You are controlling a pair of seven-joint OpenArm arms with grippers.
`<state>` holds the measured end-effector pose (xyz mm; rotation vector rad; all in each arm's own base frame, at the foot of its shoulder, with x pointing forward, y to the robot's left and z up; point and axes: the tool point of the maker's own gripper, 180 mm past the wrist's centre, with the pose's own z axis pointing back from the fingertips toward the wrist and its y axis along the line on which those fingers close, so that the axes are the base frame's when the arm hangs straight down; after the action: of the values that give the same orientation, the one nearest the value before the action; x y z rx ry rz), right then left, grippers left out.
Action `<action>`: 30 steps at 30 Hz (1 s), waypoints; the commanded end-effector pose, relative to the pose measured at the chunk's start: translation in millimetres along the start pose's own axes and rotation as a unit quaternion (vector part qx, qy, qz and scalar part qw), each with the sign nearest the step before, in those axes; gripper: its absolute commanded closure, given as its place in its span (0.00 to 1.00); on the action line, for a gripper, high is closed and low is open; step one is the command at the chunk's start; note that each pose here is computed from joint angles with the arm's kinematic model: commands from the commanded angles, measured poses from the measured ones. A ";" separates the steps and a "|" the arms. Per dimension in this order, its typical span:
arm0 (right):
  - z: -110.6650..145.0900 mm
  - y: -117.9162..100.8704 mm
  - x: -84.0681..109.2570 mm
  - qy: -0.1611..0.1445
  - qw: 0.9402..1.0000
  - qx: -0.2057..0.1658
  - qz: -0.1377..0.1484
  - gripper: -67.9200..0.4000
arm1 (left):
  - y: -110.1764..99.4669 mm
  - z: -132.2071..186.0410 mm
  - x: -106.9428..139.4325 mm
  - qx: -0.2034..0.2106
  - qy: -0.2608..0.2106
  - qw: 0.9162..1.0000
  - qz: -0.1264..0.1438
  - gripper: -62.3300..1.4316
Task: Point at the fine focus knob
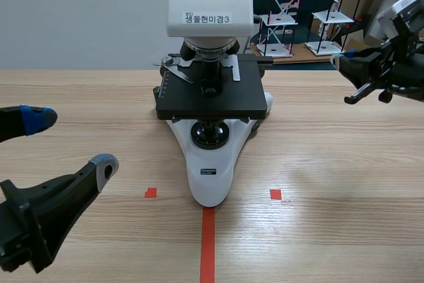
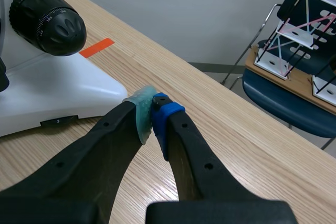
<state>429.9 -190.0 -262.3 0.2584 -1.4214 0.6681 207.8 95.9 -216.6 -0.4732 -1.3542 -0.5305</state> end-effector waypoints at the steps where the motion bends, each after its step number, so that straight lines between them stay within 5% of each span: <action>1: 0.0 -9.7 16.3 -0.020 1.000 -0.007 0.010 0.99 | -0.9 0.8 3.8 0.001 -0.009 1.000 0.006 0.00; 30: 0.1 -11.6 16.4 -0.020 1.000 -0.012 0.012 0.99 | -0.9 0.8 3.8 0.001 -0.009 1.000 0.006 0.00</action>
<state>430.9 -191.4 -261.9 0.2472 -1.4254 0.6651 207.8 95.9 -216.6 -0.4732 -1.3542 -0.5305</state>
